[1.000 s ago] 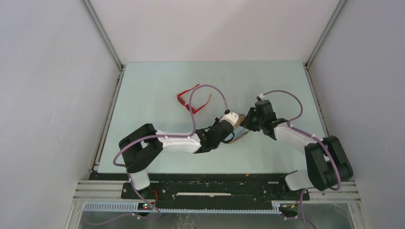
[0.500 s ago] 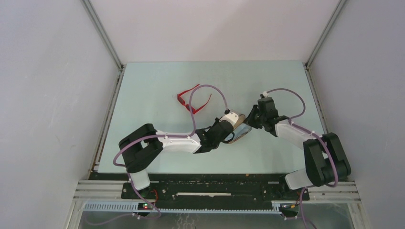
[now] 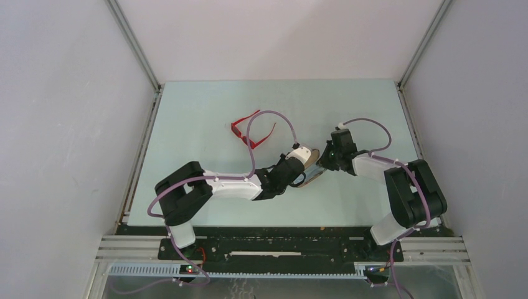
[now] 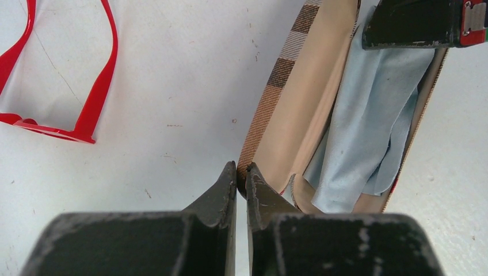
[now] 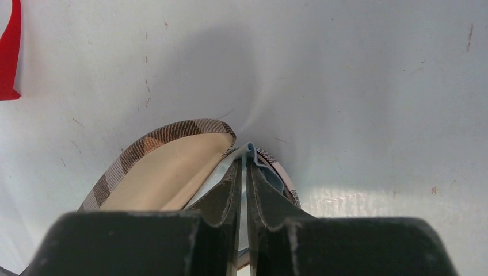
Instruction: Organize the sunglasses
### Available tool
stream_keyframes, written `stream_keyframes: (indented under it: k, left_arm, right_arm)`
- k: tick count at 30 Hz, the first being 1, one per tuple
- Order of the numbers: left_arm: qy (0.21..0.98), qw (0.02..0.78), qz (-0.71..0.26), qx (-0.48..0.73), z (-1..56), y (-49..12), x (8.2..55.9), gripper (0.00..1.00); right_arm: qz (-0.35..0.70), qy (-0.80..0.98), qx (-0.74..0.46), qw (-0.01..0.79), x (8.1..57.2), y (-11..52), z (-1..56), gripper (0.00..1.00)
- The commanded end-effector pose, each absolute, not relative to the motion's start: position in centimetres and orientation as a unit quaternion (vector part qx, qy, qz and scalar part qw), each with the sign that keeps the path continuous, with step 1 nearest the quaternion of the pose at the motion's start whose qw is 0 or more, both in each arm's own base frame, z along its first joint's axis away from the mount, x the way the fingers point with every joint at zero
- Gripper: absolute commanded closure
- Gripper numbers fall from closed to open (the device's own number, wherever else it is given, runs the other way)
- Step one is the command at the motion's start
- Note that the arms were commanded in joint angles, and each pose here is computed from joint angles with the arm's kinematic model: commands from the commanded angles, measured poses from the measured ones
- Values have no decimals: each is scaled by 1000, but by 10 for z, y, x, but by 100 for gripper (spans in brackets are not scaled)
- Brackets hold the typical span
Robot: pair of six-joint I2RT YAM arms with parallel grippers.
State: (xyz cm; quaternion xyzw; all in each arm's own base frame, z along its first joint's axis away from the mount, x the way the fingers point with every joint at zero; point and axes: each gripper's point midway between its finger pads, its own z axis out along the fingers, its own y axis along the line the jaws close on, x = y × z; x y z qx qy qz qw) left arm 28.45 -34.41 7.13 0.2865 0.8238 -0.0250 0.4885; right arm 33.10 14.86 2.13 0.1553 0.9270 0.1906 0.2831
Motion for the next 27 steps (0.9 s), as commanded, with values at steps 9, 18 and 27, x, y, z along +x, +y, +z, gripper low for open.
stream_keyframes:
  k: [9,18,27]
  left_arm:
    - [820,502,-18,274,77,-347,289,100]
    - [823,501,-11,267,75,-347,291,100]
    - [836,498,21,230,77,-335,293,100]
  right_arm:
    - [228,872,152,406,342,143,127,79]
    - [208,871,189,404,331,116,117,78]
    - [183,879,210,387,313,101,92,77]
